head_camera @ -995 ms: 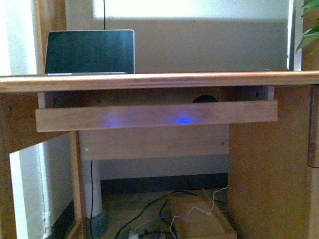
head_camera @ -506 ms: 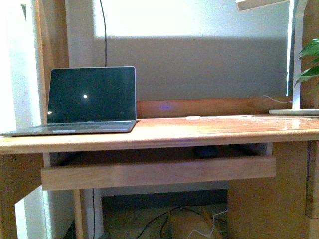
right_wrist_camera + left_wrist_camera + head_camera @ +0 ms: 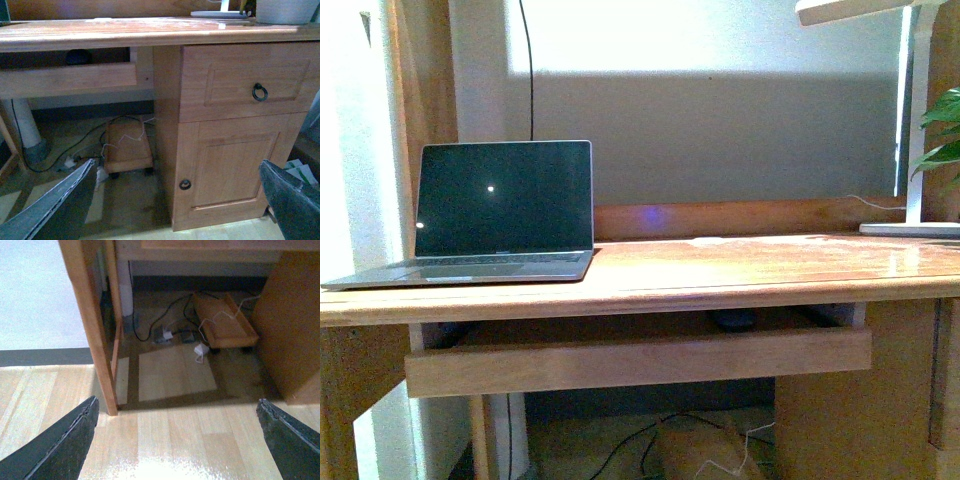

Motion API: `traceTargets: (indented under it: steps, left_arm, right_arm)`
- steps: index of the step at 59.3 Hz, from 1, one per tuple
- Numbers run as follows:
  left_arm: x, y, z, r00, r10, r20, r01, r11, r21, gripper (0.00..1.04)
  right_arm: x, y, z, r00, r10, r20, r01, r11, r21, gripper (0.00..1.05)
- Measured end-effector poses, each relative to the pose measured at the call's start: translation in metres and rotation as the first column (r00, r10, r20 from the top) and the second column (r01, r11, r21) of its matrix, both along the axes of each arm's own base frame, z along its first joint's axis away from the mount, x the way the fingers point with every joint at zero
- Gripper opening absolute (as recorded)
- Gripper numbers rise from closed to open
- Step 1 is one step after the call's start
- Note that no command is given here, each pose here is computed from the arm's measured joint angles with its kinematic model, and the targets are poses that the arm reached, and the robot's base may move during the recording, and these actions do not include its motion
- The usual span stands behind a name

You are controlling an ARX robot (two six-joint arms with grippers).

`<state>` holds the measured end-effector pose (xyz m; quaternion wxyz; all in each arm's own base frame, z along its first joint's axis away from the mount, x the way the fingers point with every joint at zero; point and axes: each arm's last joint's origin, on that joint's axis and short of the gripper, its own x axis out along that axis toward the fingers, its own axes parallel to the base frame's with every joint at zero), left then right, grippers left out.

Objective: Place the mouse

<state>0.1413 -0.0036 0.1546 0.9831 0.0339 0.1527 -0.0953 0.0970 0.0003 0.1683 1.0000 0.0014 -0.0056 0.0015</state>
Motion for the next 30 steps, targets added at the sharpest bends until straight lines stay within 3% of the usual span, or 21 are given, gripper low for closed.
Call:
traceTargets:
  steps: [7, 14, 22, 26, 30]
  left_arm:
    - [0.039, 0.011, 0.006, 0.999, -0.031, 0.042, 0.025, 0.991, 0.129, 0.97]
    - [0.077, 0.016, 0.004, 0.986, -0.141, 0.085, 0.107, 0.942, 0.319, 0.97]
    - [0.114, 0.018, 0.006, 0.942, -0.286, 0.174, 0.147, 0.82, 0.554, 0.97]
    - [0.135, 0.019, 0.012, 0.879, -0.396, 0.266, 0.106, 0.706, 0.7, 0.97]
    - [0.148, 0.019, 0.013, 0.835, -0.468, 0.288, 0.079, 0.62, 0.781, 0.97]
  right_arm:
    - [0.0, 0.0, 0.0, 1.0, 0.0, 0.0, 0.0, 1.0, 0.0, 0.97]
    - [0.0, 0.0, 0.0, 1.0, 0.0, 0.0, 0.0, 1.0, 0.0, 0.97]
    - [0.0, 0.0, 0.0, 1.0, 0.0, 0.0, 0.0, 1.0, 0.0, 0.97]
    - [0.0, 0.0, 0.0, 1.0, 0.0, 0.0, 0.0, 1.0, 0.0, 0.97]
    - [0.0, 0.0, 0.0, 1.0, 0.0, 0.0, 0.0, 1.0, 0.0, 0.97]
